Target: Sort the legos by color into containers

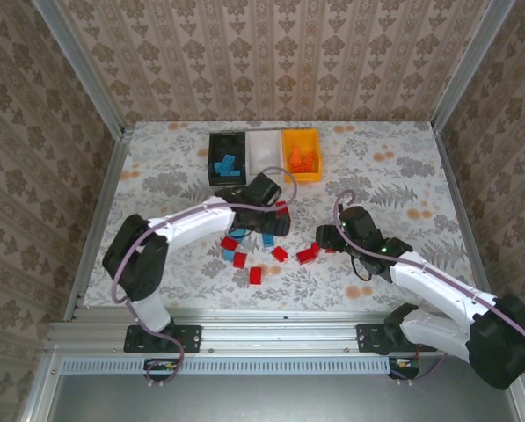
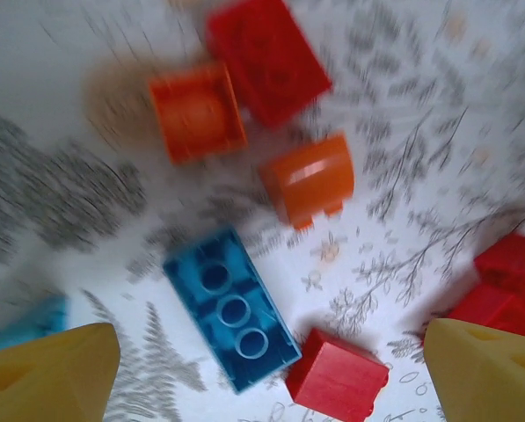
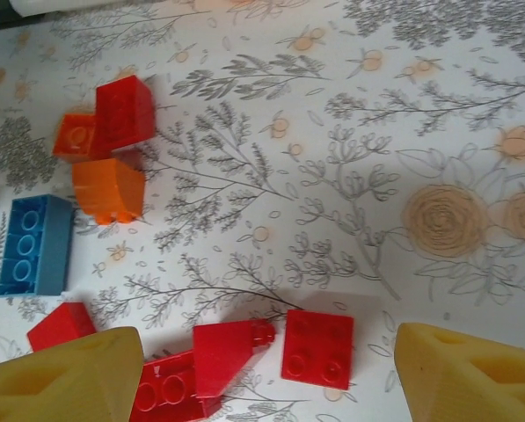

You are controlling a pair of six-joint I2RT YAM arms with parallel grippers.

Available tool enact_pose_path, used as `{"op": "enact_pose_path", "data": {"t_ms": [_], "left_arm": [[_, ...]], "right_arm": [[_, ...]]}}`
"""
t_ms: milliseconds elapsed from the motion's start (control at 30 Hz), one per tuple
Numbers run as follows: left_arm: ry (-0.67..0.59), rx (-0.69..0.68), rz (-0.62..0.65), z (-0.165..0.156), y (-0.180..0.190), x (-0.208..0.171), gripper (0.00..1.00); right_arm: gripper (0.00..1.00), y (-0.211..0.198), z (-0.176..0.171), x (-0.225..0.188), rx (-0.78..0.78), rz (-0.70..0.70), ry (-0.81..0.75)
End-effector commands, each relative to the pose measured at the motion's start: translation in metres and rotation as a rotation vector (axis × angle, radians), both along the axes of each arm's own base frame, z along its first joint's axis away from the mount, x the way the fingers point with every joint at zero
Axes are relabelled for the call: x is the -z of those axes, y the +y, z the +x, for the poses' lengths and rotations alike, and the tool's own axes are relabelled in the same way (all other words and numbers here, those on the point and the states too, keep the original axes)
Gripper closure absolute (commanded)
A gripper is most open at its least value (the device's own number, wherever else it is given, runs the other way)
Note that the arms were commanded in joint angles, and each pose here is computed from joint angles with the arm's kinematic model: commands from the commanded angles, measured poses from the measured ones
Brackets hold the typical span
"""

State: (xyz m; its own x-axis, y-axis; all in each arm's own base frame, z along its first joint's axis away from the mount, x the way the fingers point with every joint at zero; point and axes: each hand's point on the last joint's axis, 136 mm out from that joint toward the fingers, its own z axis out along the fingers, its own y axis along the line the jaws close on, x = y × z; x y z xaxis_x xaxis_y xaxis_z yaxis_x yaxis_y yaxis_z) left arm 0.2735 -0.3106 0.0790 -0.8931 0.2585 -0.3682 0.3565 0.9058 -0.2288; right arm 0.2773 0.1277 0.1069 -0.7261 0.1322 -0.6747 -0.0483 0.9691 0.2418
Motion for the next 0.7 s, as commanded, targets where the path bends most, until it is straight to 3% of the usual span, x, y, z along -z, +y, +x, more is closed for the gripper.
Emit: {"op": "enact_pose_path", "data": {"t_ms": [0, 133, 333, 667], "left_arm": [[-0.001, -0.117, -0.013, -0.002, -0.012, 0.009, 0.10], [0.021, -0.189, 0.013, -0.009, -0.014, 0.030, 0.13], [-0.008, -0.266, 0.080, -0.005, -0.004, 0.039, 0.29], [-0.077, -0.257, 0.082, 0.000, 0.002, 0.017, 0.27]], "right_arm": [[0.23, -0.020, -0.002, 0.005, 0.074, -0.034, -0.008], [0.23, -0.025, -0.005, 0.007, 0.087, -0.027, -0.013], [0.23, -0.027, -0.006, 0.007, 0.088, -0.023, -0.018], [0.23, -0.018, -0.001, 0.014, 0.062, -0.015, 0.005]]}}
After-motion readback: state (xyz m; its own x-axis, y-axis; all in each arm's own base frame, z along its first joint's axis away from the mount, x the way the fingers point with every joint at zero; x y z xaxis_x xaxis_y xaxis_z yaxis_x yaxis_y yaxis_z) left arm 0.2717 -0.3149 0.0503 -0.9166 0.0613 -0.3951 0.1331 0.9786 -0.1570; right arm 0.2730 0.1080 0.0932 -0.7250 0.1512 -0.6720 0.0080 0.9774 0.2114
